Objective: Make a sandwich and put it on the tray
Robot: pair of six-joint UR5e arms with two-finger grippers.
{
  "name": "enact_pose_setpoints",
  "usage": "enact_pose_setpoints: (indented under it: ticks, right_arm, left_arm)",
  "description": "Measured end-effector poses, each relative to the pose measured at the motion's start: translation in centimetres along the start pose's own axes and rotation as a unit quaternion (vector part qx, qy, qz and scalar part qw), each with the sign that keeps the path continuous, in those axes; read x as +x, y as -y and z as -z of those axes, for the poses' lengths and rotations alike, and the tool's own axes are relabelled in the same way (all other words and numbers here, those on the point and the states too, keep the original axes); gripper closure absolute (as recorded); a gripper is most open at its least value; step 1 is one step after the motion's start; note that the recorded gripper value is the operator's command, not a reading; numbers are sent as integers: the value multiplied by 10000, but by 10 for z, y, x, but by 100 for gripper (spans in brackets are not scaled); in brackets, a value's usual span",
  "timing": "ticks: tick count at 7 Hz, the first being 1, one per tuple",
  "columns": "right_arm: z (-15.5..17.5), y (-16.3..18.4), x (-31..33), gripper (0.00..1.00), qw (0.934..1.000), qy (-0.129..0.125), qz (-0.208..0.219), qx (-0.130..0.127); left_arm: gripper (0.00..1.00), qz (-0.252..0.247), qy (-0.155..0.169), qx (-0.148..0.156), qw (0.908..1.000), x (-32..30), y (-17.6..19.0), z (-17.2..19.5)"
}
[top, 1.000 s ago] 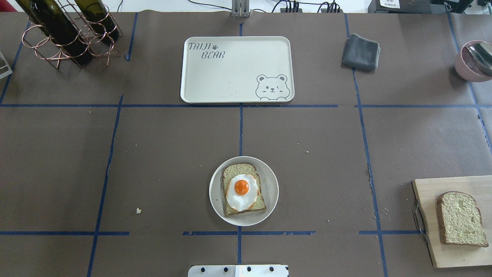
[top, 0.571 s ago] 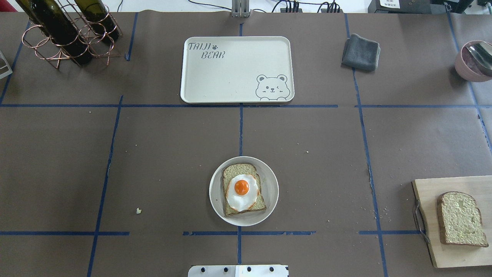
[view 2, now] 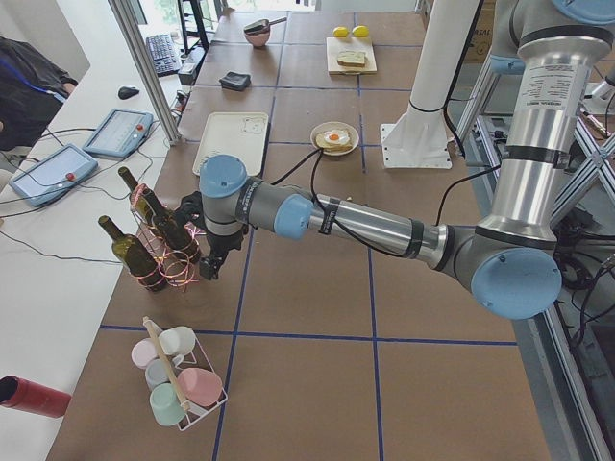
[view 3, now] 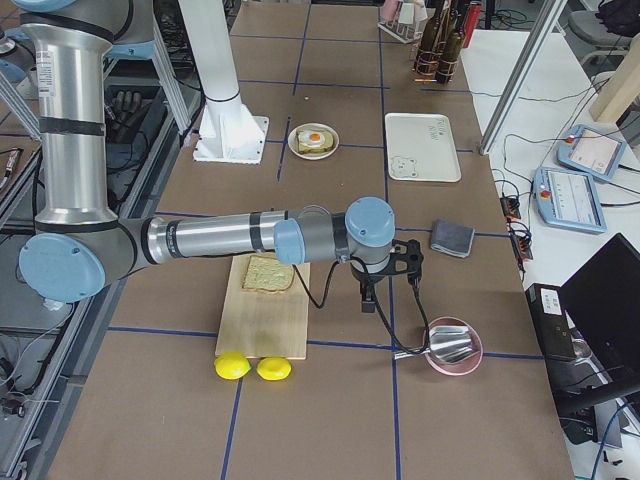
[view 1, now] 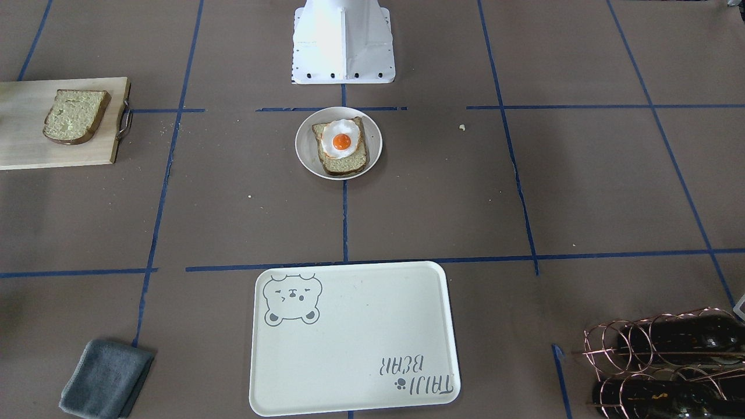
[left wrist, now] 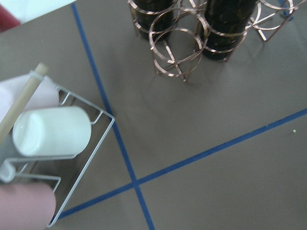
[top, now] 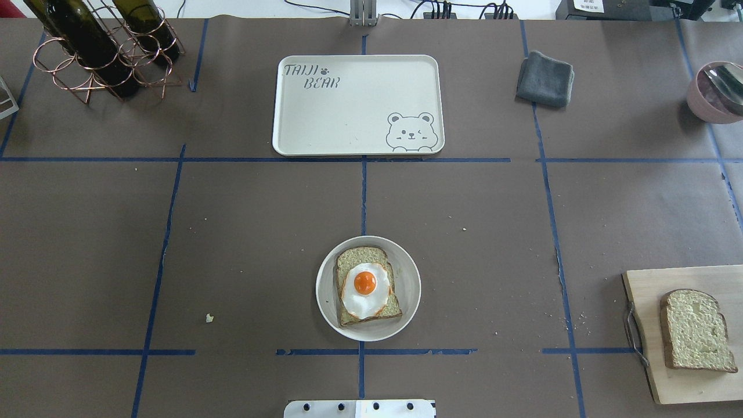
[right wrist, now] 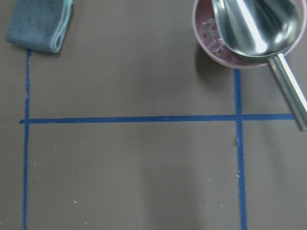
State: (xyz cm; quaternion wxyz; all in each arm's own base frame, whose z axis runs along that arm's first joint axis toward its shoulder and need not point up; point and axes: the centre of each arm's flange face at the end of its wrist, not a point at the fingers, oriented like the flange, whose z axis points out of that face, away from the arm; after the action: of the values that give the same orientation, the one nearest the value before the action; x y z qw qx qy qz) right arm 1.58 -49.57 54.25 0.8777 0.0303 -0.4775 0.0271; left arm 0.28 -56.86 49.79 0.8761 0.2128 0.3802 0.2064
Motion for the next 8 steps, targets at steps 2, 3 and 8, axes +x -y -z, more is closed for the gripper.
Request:
enact_pose_setpoints:
  ticks: [2, 3, 8]
  right_arm:
    - [-32, -10, -63, 0, 10000, -37, -41, 9]
    - [-53, -36, -63, 0, 9999, -110, 6, 116]
    - [-122, -161, -30, 0, 9995, -238, -139, 126]
  left_arm:
    - [0, 203, -423, 53, 9989, 44, 31, -20]
    - [0, 490, -572, 107, 9971, 73, 50, -26]
    - [0, 2022, -1068, 602, 9716, 264, 89, -70]
